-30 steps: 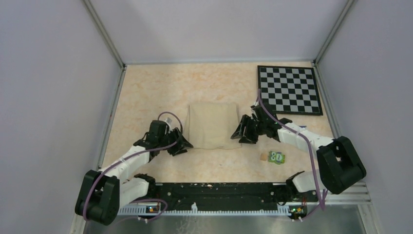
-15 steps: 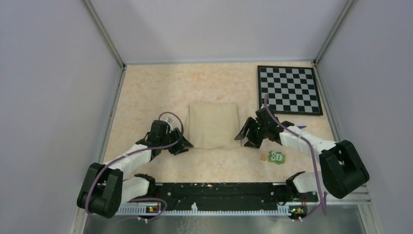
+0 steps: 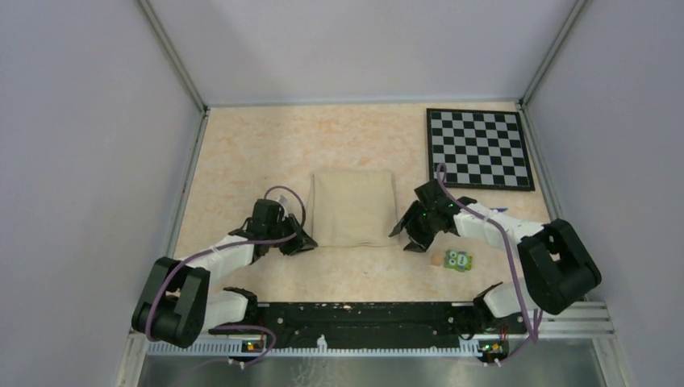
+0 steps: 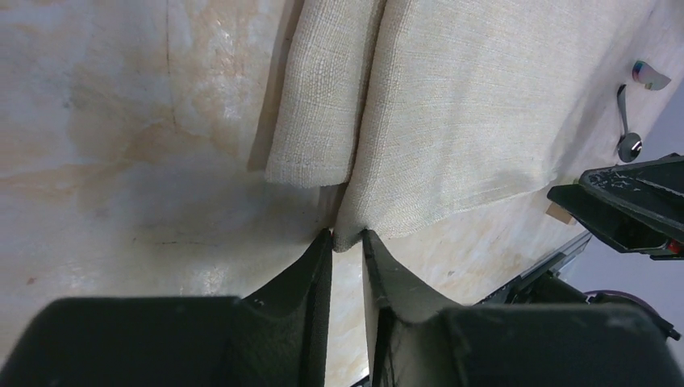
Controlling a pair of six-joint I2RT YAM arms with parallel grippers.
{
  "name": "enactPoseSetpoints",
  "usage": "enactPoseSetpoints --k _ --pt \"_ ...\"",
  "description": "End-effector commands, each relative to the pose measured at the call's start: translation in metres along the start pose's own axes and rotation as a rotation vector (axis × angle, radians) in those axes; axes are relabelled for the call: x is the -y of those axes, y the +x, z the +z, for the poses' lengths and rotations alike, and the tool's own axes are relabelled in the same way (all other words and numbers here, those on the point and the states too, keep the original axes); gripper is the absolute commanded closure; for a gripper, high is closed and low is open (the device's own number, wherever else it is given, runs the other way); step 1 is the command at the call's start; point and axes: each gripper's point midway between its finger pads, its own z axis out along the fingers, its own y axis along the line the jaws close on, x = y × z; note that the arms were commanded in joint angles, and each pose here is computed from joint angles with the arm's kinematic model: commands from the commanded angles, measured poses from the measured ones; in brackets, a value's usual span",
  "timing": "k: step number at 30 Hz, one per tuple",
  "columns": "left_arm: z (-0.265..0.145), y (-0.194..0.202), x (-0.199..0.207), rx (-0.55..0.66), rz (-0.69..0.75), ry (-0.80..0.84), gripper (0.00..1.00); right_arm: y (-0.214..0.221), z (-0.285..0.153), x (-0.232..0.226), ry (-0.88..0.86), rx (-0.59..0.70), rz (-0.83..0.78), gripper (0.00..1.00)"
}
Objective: Fold the napkin into a case and place the utensils inside
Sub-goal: Flatten out the square-folded napkin at the center of the board.
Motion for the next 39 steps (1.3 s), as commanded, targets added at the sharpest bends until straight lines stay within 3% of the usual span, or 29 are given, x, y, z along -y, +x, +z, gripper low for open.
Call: enactPoseSetpoints --k 1,8,14,21,39 --pt "0.003 -0.006 -0.005 0.037 0.024 -0.005 0.8 0.006 0.003 -0.014 0.061 -0.004 0.052 0.44" --pt "0.001 -0.007 -0.011 0.062 0.014 -0.018 0.95 0.012 0.008 -0.008 0.119 0.036 0.109 0.5" --pt "0.003 -0.005 -0.006 0.06 0.003 0.022 1.0 0.01 0.01 -0.006 0.156 0.05 0.148 0.52" --pt "0.001 -0.006 -0.008 0.068 0.008 0.018 1.0 0.006 0.013 -0.012 0.165 0.065 0.171 0.61" --pt "-0.005 -0.005 -0.001 0.079 0.023 0.054 1.0 0.008 0.032 -0.009 0.256 0.073 0.281 0.67"
